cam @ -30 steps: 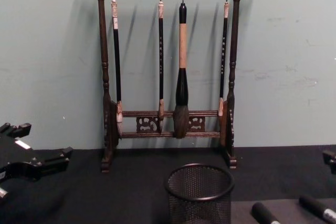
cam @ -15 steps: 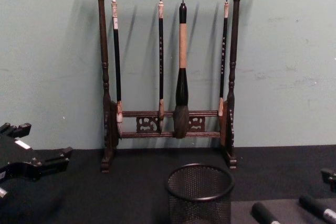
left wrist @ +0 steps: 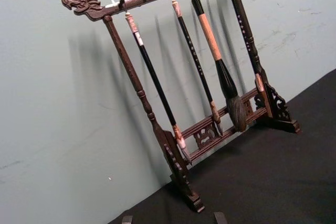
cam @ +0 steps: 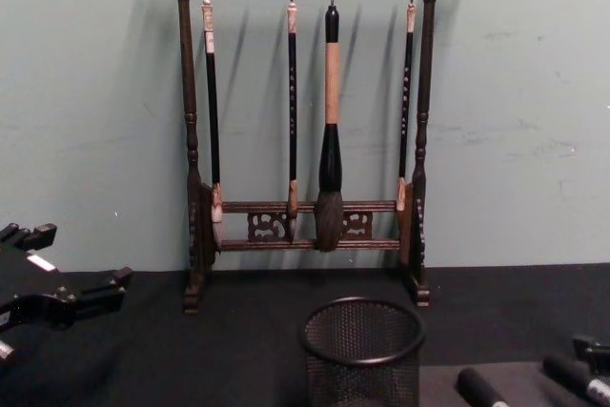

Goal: Pick up the water-based marker from the table and place it into the pen holder.

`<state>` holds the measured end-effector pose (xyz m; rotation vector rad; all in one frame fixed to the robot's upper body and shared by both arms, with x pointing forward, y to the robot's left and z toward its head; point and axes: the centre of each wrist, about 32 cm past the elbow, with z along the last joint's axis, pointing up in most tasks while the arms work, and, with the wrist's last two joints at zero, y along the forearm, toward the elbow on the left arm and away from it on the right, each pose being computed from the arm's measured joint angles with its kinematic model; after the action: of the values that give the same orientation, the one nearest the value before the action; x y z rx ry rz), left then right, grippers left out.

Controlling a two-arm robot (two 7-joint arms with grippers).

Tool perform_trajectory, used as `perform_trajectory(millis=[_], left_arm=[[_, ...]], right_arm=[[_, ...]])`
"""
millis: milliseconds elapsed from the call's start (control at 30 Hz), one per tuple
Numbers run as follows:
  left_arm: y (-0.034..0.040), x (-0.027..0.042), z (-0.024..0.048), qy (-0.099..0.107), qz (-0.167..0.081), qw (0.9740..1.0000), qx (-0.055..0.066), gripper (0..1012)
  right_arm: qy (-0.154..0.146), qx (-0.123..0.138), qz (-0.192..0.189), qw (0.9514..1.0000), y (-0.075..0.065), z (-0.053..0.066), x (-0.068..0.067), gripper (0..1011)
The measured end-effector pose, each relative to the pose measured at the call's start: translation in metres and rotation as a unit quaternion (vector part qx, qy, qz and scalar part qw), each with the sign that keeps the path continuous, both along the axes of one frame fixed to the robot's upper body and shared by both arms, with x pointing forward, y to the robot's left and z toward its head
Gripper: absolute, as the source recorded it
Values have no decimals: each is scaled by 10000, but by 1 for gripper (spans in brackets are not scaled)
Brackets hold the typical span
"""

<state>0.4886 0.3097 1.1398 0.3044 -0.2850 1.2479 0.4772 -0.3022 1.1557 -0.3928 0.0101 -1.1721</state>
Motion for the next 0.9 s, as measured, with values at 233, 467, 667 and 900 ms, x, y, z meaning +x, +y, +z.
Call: perform_trajectory(millis=[233, 467, 667, 900], left_arm=[[0, 0, 0, 0, 0, 10000, 0, 1001], [0, 0, 0, 0, 0, 10000, 0, 1001], [0, 0, 0, 0, 0, 10000, 0, 1001], [0, 0, 0, 0, 0, 10000, 0, 1001]], right_arm=[[149, 1, 44, 9999, 22, -50, 49, 1000], [282, 39, 46, 9996, 30, -85, 79, 1000], [386, 94, 46, 9992, 28, -101, 97, 1000], [495, 136, 23, 9987, 30, -122, 117, 1000]])
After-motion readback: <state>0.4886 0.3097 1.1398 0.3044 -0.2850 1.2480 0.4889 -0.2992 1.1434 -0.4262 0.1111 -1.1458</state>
